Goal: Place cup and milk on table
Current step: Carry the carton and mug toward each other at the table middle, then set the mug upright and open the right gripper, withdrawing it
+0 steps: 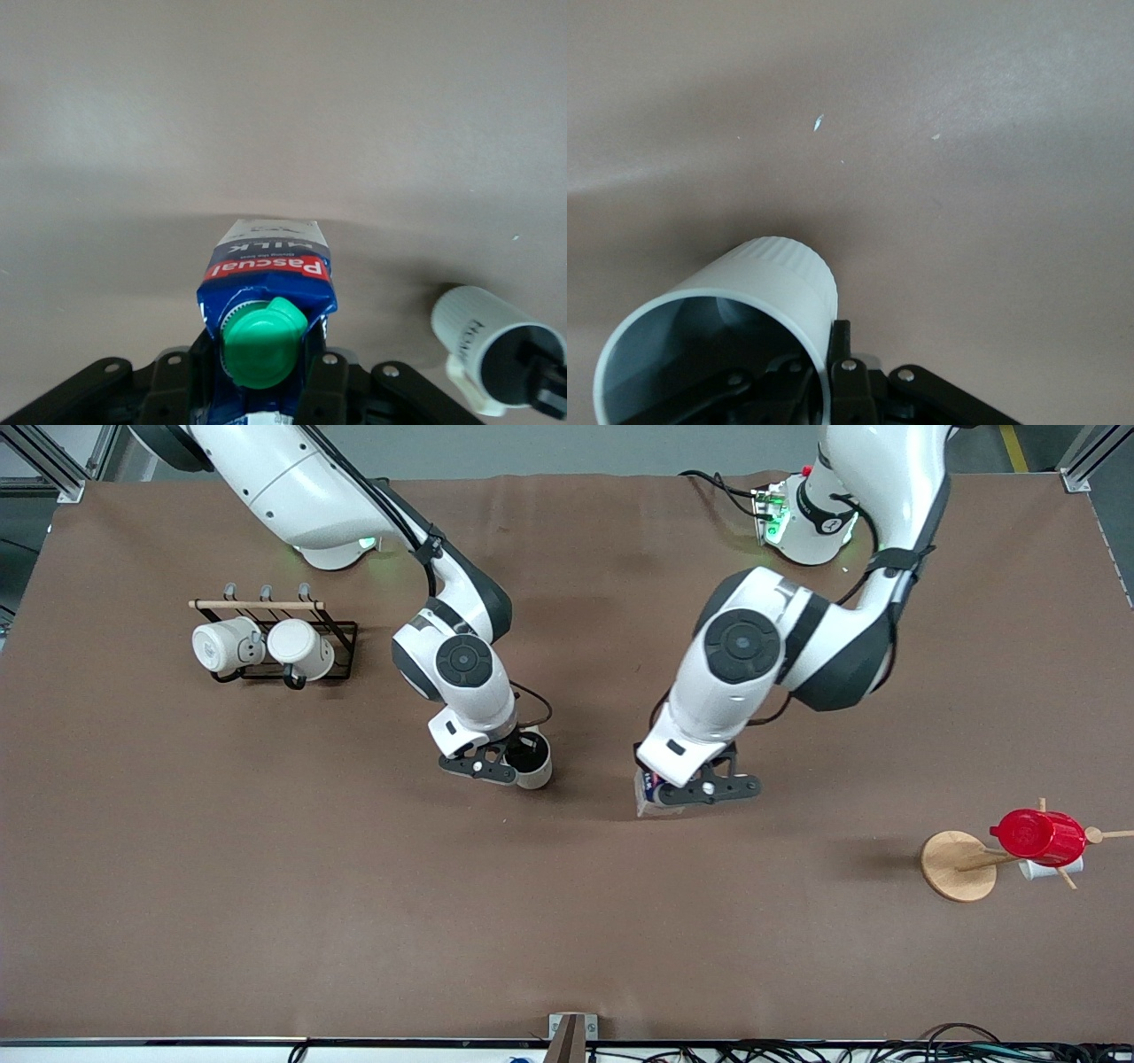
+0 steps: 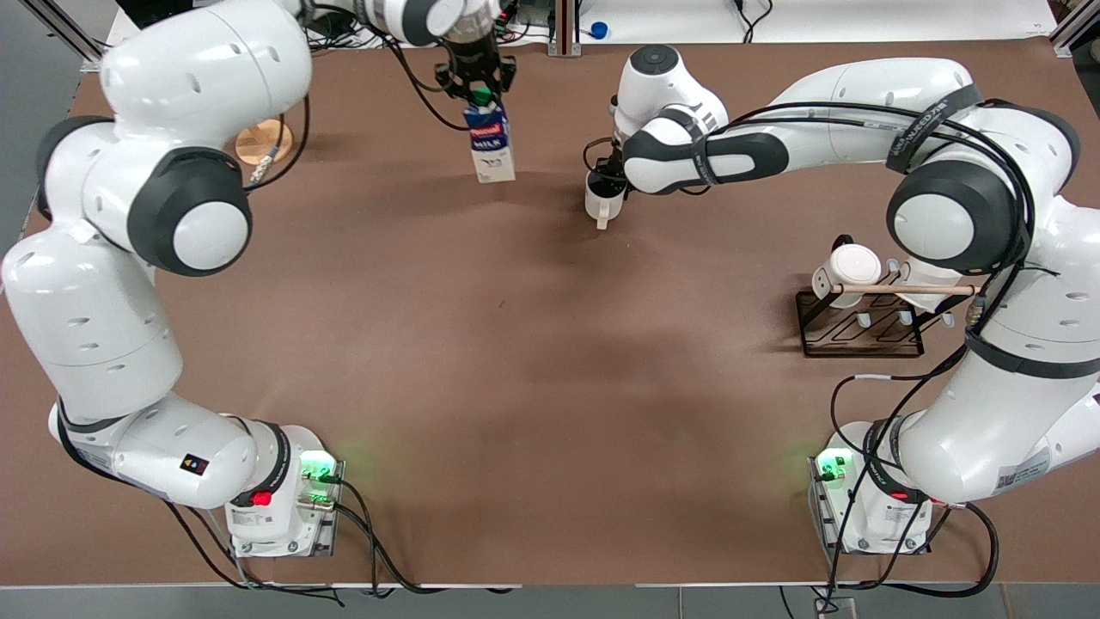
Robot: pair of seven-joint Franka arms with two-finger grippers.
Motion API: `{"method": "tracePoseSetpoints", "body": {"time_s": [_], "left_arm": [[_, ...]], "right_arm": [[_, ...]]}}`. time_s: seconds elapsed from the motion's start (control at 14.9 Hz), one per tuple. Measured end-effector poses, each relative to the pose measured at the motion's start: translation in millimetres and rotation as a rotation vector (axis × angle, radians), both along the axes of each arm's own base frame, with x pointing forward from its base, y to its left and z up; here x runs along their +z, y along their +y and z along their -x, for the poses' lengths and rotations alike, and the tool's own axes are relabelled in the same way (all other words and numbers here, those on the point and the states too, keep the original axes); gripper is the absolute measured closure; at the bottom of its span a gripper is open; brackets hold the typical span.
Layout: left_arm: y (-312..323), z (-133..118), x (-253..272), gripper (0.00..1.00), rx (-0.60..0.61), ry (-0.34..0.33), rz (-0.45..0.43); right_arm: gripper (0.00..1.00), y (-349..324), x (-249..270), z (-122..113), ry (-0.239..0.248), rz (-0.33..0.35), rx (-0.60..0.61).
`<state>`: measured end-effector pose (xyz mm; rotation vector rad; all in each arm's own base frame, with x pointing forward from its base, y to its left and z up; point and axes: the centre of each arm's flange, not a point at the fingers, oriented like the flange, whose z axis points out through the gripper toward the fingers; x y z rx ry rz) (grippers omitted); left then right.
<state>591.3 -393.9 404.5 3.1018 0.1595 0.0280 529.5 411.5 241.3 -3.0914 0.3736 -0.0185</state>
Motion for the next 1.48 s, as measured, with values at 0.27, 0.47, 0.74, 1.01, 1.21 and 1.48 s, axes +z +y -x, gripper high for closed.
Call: {"method": "tracePoseSetpoints", "body": {"time_s": [0.27, 0.47, 0.74, 1.01, 1.21, 1.48], "left_arm": [[-41, 19, -16, 0.62, 0.058, 0.018, 0.002], [-68, 37, -28, 0.62, 0.092, 0.034, -0.005], [-83, 50, -31, 0.62, 0.106, 0.038, -0.007], [-85, 51, -38, 0.62, 0.103, 0.046, -0.013], [-86, 51, -46, 0.62, 0.103, 0.053, -0.017], [-89, 50, -47, 0.59, 0.100, 0.039, 0.000]], "right_arm": [[0.95, 3, -1, -1, -0.006, -0.010, -0.016], [0.95, 7, -5, -2, -0.018, -0.032, -0.034], [0.93, 13, -7, 3, -0.016, -0.033, -0.029], [0.59, 13, -6, 3, -0.018, -0.034, -0.032], [0.29, 11, 0, -3, -0.031, -0.038, -0.039], [0.00, -8, 62, -18, -0.044, -0.009, -0.019]]}}
